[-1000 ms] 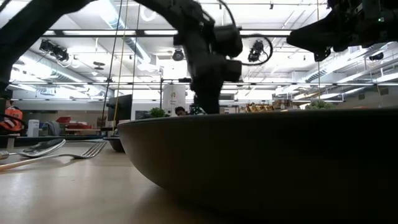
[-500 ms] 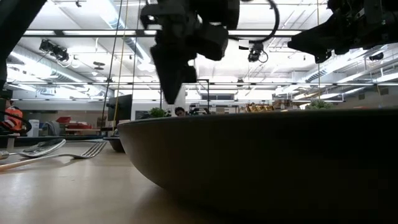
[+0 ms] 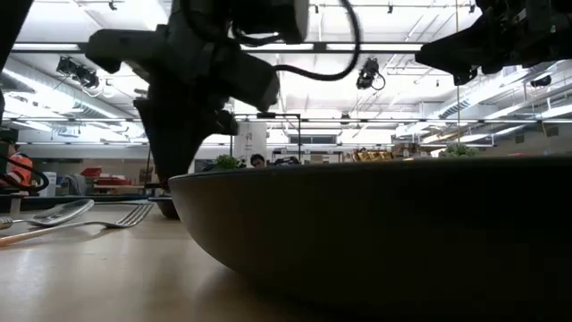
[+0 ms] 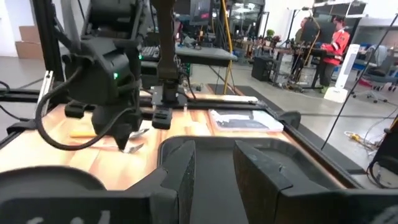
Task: Pick and place plate/cup/fork/spoon on tray
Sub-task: Put the black plate on the black serving tray, then put the orange fork on the black serving tray to the left of the black plate
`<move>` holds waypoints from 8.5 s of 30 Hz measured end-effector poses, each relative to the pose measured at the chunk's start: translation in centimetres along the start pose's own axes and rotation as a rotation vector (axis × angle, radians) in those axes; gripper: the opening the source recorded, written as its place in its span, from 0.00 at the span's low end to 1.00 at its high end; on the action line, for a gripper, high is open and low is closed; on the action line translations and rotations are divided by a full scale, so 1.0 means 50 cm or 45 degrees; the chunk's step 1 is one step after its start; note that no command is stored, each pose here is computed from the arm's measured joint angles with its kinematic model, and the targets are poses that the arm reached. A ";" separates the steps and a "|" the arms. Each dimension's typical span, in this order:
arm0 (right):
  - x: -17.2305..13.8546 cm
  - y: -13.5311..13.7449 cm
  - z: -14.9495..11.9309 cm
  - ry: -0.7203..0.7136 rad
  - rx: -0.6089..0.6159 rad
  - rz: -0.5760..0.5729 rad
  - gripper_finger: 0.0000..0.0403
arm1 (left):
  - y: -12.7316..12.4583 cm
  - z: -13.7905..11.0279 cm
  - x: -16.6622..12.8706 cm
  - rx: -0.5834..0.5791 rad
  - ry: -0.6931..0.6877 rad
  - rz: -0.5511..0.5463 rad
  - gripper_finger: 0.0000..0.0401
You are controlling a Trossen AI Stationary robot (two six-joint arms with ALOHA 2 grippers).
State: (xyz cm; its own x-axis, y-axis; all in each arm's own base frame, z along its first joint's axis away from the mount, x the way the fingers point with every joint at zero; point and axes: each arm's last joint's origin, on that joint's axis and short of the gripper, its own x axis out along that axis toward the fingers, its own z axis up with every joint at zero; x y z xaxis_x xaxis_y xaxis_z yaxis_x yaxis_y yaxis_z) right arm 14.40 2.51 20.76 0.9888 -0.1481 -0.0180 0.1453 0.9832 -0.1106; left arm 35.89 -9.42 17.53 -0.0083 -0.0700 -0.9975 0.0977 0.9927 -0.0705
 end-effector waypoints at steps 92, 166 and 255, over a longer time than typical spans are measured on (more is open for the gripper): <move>0.008 0.003 0.002 -0.029 -0.015 0.005 0.29 | 0.424 0.040 -0.137 -0.864 -0.500 0.035 0.03; 0.005 0.012 -0.008 0.036 -0.179 0.038 0.29 | -0.012 0.026 -0.088 -0.669 -0.175 0.447 0.32; 0.008 0.007 0.005 -0.050 -0.221 0.016 0.29 | -0.093 -0.180 0.081 -1.533 -0.262 -0.081 0.05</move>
State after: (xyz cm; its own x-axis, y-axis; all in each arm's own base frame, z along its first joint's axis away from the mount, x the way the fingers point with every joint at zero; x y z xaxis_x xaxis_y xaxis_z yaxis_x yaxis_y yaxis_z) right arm 14.86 2.83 20.98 0.9916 -0.1279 0.0182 0.1278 0.9514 -0.2803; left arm 26.43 -13.43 13.84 0.1890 -0.0278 -0.9816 -0.8813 0.4360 -0.1820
